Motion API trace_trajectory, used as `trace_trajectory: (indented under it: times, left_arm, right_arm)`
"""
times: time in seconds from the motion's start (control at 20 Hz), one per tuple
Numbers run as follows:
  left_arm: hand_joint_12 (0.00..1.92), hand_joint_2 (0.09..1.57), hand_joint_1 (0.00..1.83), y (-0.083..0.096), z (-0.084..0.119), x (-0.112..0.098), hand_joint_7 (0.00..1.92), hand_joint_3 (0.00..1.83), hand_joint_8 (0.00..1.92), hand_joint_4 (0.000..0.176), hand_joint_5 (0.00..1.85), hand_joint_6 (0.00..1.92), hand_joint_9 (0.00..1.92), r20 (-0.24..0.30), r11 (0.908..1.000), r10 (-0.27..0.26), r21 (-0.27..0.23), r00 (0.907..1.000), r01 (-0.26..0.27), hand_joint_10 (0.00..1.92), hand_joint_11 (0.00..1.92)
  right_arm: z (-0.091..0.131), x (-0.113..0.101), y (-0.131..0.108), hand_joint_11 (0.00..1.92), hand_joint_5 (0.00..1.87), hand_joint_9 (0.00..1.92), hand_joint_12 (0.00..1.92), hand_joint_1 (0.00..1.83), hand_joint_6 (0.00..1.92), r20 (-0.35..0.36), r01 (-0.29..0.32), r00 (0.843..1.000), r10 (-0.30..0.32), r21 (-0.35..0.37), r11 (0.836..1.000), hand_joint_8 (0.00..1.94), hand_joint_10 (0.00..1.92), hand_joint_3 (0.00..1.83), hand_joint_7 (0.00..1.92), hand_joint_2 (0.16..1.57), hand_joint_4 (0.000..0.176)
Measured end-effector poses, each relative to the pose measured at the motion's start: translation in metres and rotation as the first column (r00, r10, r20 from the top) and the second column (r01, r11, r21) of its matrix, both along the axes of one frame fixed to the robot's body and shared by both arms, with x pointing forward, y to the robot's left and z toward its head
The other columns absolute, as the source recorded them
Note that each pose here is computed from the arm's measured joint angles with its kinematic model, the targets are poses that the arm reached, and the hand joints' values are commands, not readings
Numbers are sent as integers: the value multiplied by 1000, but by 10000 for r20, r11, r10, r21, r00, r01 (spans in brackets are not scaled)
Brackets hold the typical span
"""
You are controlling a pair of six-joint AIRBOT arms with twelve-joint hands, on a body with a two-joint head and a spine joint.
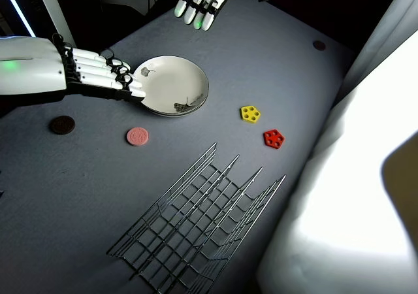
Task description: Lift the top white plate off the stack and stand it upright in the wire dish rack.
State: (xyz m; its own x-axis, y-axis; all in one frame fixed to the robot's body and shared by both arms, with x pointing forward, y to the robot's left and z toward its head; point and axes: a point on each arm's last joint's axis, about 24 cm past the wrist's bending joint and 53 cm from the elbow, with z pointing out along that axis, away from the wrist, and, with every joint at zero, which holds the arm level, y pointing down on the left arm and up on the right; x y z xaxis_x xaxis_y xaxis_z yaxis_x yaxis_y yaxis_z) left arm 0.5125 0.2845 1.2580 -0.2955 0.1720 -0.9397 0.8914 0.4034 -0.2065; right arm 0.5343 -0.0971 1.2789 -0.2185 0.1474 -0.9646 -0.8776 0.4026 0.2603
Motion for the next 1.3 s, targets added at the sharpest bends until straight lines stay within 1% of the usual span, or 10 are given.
trace_trajectory:
  times: [0.1, 0.4, 0.6, 0.65, 0.7, 0.8, 0.95, 1.05, 1.2, 1.3]
  left_arm:
    - [147, 879, 361, 3, 2, 2, 37, 0, 0, 0, 20, 0, 57, 53, 10000, 90, -5, 9999, -90, 0, 50]
    - [130, 876, 360, 5, 5, 2, 38, 0, 0, 0, 22, 0, 54, 70, 9999, 97, -59, 9999, -96, 0, 48]
    - [119, 872, 339, 12, 9, 6, 35, 0, 0, 0, 25, 1, 44, 80, 9995, 315, -87, 9995, -315, 0, 44]
    - [119, 872, 350, 13, 9, 5, 42, 0, 3, 0, 29, 2, 60, 69, 9995, 304, -63, 9995, -304, 6, 50]
    - [122, 868, 349, 13, 9, 3, 37, 0, 0, 0, 29, 2, 55, 48, 9997, 262, -38, 9996, -262, 3, 58]
    - [112, 873, 331, 14, 8, 3, 7, 0, 0, 0, 0, 0, 25, 20, 9997, 259, 36, 9997, -259, 0, 45]
    - [108, 872, 318, 17, 8, 6, 10, 0, 1, 0, 6, 2, 33, 115, 9993, 372, 87, 9992, -373, 3, 49]
    - [108, 867, 339, 15, 4, 8, 34, 0, 8, 0, 29, 9, 48, 68, 9993, 359, 137, 9993, -360, 7, 62]
    - [102, 861, 341, 8, -19, 11, 60, 0, 4, 0, 50, 4, 68, -11, 9976, 72, 686, 10000, -71, 4, 76]
    - [94, 859, 345, -1, -22, 10, 51, 0, 0, 0, 41, 0, 59, 47, 9978, -76, 660, 10000, 73, 0, 67]
  right_arm:
    - [-4, -3, 1, 50, 29, 43, 92, 193, 0, -466, -165, 9988, 166, 37, 9999, 0, 0, 1, 30, 944, 0]
    - [-2, -3, 0, 64, 26, 51, 84, 216, 0, -421, -184, 9989, 186, 66, 9998, 0, 1, 0, 36, 940, 0]
    - [6, -14, 4, 59, 35, 53, 76, 214, 3, -213, -782, 9967, 789, 347, 9963, 2, 1, 0, 41, 936, 0]
    - [6, -16, 5, 57, 39, 54, 74, 221, 4, -292, -920, 9952, 932, 397, 9950, 3, 1, 0, 45, 933, 0]
    - [3, -18, 6, 69, 37, 46, 77, 207, 3, -841, -1120, 9897, 1161, 520, 9923, 0, 0, 0, 37, 938, 0]
    - [-2, -15, 9, 73, 38, 36, 75, 211, 2, -1321, -1266, 9825, 1311, 416, 9911, 0, 0, 0, 28, 933, 0]
    - [-5, -13, 12, 66, 34, 23, 67, 235, 0, -1427, -1190, 9821, 1226, 333, 9923, 1, 1, 1, 22, 939, 0]
    - [-6, -15, 14, 69, 31, 34, 65, 209, 0, -1521, -1257, 9798, 1295, 344, 9915, 3, 4, 0, 29, 937, 0]
    - [-10, -18, 20, 64, 9, 29, 59, 204, 0, -2059, -1499, 9667, 1517, 247, 9884, 0, 1, 1, 19, 940, 0]
    - [-11, -15, 25, 62, 7, 27, 56, 208, 0, -2194, -1533, 9634, 1542, 210, 9880, 0, 0, 1, 14, 940, 0]
